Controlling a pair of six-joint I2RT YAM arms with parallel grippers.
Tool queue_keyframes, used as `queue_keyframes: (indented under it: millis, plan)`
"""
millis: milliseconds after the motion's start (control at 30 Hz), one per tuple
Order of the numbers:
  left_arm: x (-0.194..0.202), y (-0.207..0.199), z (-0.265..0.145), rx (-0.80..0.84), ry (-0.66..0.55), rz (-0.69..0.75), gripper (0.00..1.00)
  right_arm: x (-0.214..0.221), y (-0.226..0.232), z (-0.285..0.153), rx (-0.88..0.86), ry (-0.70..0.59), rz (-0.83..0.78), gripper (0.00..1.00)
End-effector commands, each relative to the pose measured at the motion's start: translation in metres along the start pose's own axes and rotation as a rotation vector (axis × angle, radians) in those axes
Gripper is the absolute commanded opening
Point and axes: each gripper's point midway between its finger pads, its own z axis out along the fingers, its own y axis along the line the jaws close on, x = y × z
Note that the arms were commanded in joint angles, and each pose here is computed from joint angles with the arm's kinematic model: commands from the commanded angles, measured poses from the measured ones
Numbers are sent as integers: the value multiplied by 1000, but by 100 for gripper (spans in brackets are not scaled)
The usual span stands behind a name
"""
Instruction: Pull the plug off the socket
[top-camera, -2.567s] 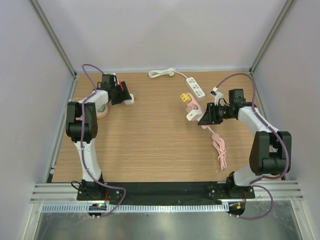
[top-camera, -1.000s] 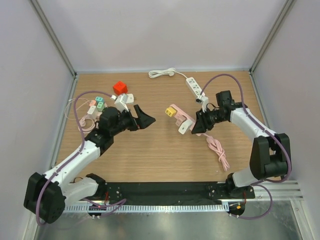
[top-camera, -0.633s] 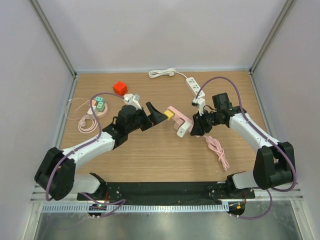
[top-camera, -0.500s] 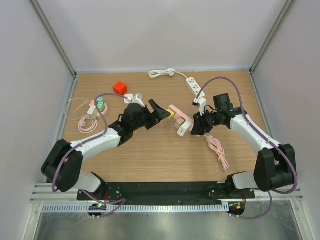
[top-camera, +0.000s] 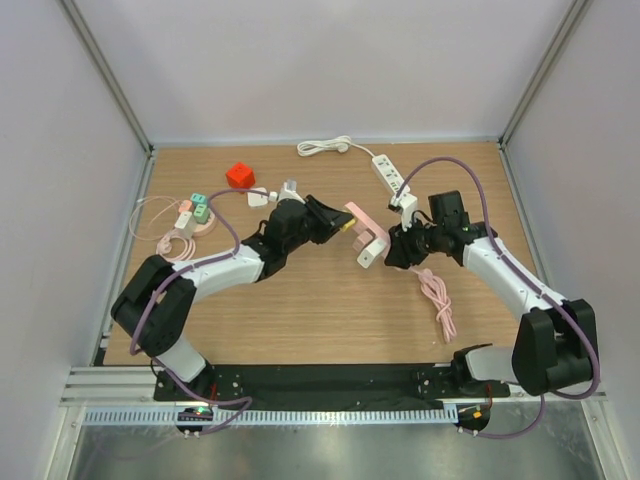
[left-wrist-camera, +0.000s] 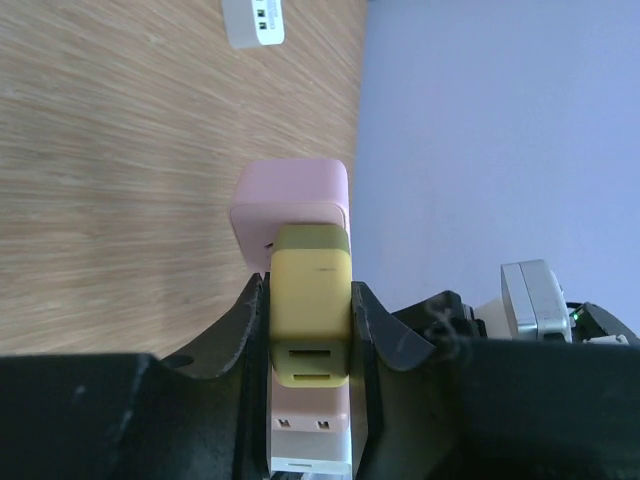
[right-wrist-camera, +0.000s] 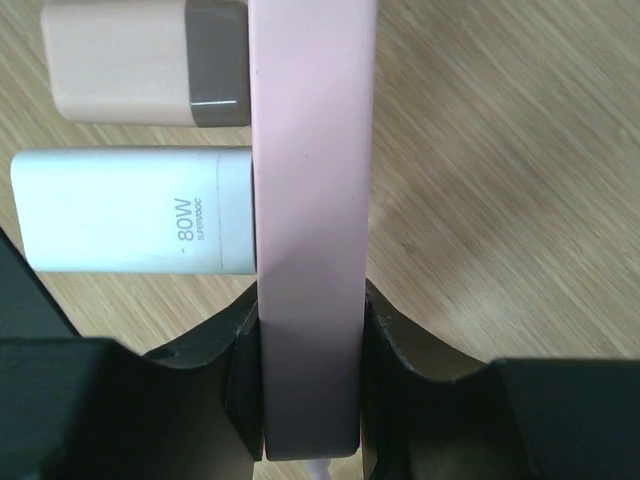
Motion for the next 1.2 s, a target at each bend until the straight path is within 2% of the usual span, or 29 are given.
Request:
queue_keyframes:
  millis: [0,133,233,300,400,467,667,767,900,1100,1167]
  plan:
    - [-12,-30,3,96,-58,19,0,-48,-13,-16,127,-185,-63,1]
    - [-23,-38,-12,127,-111,10,0,-58,-50,-33,375,-256,35,1]
    - [-27,-30,-18,96,-129,-14,0,-63,-69,-47,511,-312,68,1]
    - [-30,-29,-23,79,-129,-15,0,-65,-71,-52,540,-339,83,1]
    - [-34,-30,-25,93,-117,25,0,-65,-73,-53,538,-342,104,1]
    - [-29,-45,-29,189,-62,89,0,-62,-76,-51,528,-329,125,1]
    - [-19,-54,-35,339,106,217,0,-62,-76,-53,505,-341,145,1]
    - [-17,-47,-35,302,147,264,0,-61,-78,-54,507,-343,154,1]
    - [-21,-29,-36,217,137,359,0,-62,-80,-56,511,-352,161,1]
    - [-55,9,-45,77,53,341,0,-61,-77,-57,483,-350,150,1]
    - [-67,17,-48,61,28,315,0,-62,-67,-56,414,-336,103,1]
